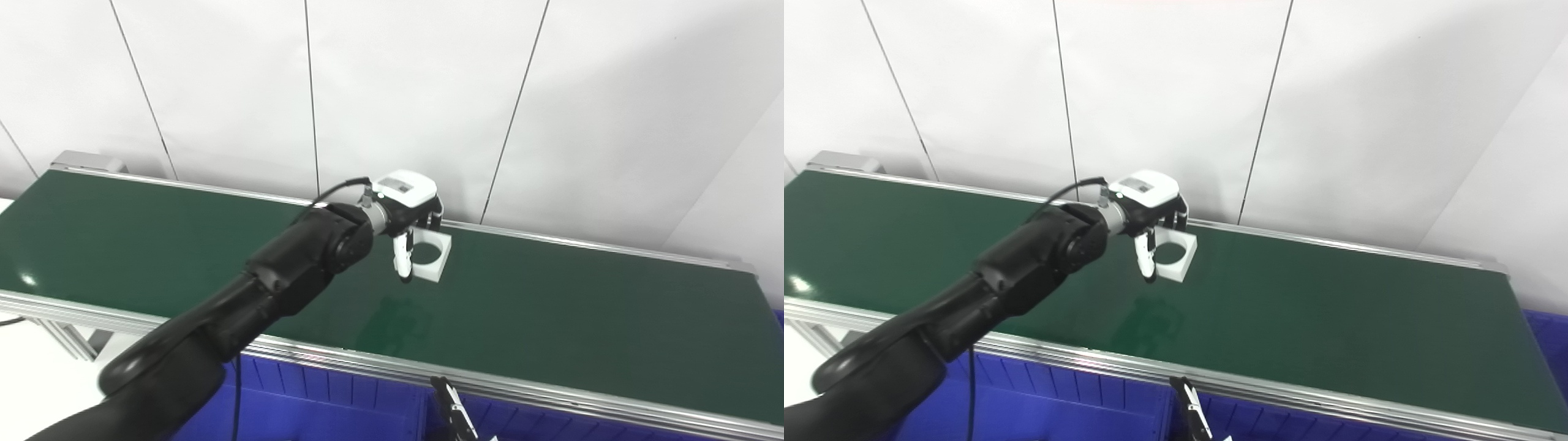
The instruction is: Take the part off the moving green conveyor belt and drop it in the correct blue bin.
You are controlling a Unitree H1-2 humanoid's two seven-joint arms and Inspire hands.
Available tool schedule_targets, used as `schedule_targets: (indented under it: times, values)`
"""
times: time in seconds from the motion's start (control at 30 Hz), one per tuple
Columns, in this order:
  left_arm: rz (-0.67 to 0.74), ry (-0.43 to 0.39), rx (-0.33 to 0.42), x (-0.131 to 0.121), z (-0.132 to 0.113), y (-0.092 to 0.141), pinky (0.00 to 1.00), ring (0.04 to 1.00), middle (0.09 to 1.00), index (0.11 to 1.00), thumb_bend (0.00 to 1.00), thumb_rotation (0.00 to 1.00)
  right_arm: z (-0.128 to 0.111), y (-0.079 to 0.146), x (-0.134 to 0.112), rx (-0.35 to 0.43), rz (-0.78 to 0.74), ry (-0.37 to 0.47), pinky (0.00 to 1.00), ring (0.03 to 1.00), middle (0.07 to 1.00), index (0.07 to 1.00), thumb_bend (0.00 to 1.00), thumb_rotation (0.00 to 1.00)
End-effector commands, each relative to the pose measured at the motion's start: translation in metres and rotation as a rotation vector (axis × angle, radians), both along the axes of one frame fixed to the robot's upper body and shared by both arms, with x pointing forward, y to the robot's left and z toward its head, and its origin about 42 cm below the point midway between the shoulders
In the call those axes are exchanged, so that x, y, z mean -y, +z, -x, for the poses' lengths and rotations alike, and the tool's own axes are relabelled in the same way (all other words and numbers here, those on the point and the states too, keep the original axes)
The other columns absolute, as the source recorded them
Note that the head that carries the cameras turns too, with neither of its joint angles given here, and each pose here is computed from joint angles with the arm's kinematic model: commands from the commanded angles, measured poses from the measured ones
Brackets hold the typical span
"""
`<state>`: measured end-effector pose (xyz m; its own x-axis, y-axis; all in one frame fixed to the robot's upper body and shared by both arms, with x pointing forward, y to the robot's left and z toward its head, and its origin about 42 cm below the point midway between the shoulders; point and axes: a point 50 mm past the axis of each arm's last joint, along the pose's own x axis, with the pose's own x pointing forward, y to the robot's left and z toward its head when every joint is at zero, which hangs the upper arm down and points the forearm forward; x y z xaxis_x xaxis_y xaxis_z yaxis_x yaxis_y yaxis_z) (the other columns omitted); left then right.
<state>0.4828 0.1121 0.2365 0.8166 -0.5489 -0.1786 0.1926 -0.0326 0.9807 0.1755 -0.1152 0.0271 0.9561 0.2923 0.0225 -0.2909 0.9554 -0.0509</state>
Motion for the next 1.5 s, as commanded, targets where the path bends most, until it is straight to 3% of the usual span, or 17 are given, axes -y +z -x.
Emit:
schedule_targets:
  times: [0.0,0.17,0.23,0.33,0.4,0.47,0.5,0.6,0.8,0.87,0.97,1.3,1.37,1.47]
  values:
    - [0.026,-0.003,0.042,-0.007,0.002,0.014,0.28,0.351,0.421,0.525,0.52,0.00,-0.009,0.011,-0.009,0.062,-0.041,-0.001,0.95,0.957,0.998,0.951,1.00,0.96]
    - [0.096,0.030,0.038,-0.031,0.029,0.017,0.27,0.345,0.414,0.525,0.52,0.00,-0.013,0.009,-0.003,0.066,-0.030,0.001,0.95,0.949,0.993,0.966,0.98,0.99]
    - [0.124,0.030,0.044,-0.039,0.039,0.018,0.22,0.283,0.458,0.498,0.52,0.00,-0.013,0.010,-0.002,0.067,-0.025,0.004,0.95,0.946,0.994,0.971,0.98,1.00]
    - [0.144,0.038,0.059,-0.053,0.058,0.023,0.21,0.272,0.472,0.490,0.52,0.00,-0.014,0.013,0.001,0.075,-0.018,0.009,0.95,0.950,1.000,0.977,0.97,1.00]
    - [0.158,0.045,0.074,-0.063,0.075,0.027,0.23,0.298,0.475,0.489,0.52,0.00,-0.015,0.015,0.003,0.081,-0.014,0.008,0.96,0.953,1.000,0.979,0.95,1.00]
    - [0.180,0.061,0.083,-0.071,0.089,0.031,0.26,0.329,0.421,0.517,0.52,0.00,-0.016,0.016,0.006,0.083,-0.014,0.005,0.96,0.952,1.000,0.980,0.95,1.00]
    - [0.191,0.069,0.087,-0.074,0.095,0.033,0.30,0.375,0.430,0.519,0.52,0.00,-0.016,0.016,0.008,0.082,-0.015,0.003,0.95,0.949,0.995,0.980,0.94,1.00]
    - [0.217,0.078,0.113,-0.083,0.113,0.038,0.32,0.393,0.435,0.519,0.52,0.00,-0.017,0.017,0.014,0.081,-0.013,-0.005,0.94,0.942,0.987,0.977,0.94,1.00]
    - [0.216,0.074,0.161,-0.099,0.148,0.041,0.23,0.310,0.402,0.518,0.52,0.00,-0.020,0.021,0.026,0.080,-0.003,-0.010,0.91,0.925,0.975,0.960,0.94,0.99]
    - [0.212,0.080,0.163,-0.103,0.157,0.039,0.22,0.286,0.466,0.489,0.52,0.00,-0.021,0.023,0.029,0.087,-0.005,-0.013,0.90,0.916,0.979,0.956,0.91,0.97]
    - [0.196,0.097,0.156,-0.108,0.171,0.037,0.25,0.317,0.420,0.513,0.52,0.00,-0.024,0.028,0.038,0.093,-0.003,-0.018,0.89,0.908,0.974,0.953,0.90,0.96]
    - [0.153,0.183,0.075,-0.127,0.203,0.018,0.26,0.329,0.405,0.525,0.51,0.00,-0.032,0.030,0.072,0.093,0.017,-0.014,0.90,0.907,0.954,0.960,0.90,0.97]
    - [0.149,0.197,0.064,-0.129,0.207,0.016,0.25,0.308,0.462,0.495,0.52,0.00,-0.033,0.031,0.075,0.095,0.018,-0.014,0.89,0.898,0.950,0.953,0.89,0.97]
    - [0.146,0.215,0.056,-0.129,0.213,0.012,0.28,0.353,0.420,0.523,0.52,0.00,-0.036,0.033,0.080,0.096,0.018,-0.011,0.89,0.892,0.942,0.944,0.89,0.97]
